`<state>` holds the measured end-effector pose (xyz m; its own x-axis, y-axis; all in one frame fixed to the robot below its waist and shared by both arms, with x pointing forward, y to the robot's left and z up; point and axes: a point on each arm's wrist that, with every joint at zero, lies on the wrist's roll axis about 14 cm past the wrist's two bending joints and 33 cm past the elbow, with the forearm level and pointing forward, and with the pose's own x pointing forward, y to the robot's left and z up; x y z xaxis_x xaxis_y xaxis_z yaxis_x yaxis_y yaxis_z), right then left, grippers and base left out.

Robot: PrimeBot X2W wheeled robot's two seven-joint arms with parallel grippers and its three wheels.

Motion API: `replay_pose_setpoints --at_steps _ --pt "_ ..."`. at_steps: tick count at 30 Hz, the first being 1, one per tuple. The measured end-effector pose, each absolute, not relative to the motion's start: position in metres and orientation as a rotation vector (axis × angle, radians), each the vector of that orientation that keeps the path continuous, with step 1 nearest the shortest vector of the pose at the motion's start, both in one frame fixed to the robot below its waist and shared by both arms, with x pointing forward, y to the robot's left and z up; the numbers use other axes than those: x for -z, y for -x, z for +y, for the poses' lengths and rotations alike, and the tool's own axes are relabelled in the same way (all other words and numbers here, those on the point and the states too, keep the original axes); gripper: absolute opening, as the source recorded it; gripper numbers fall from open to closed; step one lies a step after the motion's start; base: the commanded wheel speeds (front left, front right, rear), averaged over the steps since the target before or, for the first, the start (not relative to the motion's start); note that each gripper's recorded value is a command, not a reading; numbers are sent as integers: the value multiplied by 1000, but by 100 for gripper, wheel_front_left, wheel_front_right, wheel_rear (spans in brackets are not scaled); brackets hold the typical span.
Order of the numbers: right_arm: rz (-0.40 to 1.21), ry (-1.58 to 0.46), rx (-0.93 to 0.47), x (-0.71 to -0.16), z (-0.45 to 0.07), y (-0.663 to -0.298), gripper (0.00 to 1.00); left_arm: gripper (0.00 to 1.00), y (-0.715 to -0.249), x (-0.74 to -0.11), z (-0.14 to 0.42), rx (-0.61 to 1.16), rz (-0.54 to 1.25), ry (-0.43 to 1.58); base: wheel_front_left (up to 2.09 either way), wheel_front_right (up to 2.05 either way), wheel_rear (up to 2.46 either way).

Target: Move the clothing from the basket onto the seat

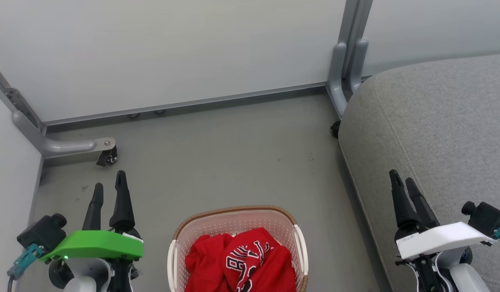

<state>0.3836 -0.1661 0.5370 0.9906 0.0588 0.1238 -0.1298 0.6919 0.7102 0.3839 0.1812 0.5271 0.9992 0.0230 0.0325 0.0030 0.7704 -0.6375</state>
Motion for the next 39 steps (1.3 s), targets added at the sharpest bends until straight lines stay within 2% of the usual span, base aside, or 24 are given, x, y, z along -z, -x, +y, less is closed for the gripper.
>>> replay_pose_setpoints --at_steps 11,39 --pt "-116 -631 -122 -541 -162 -384 100 100 -385 -527 178 -3 -44 522 0 0 0" --pt "-143 -355 -152 -542 -151 -384 100 100 -384 -537 169 51 -109 259 0 0 0"
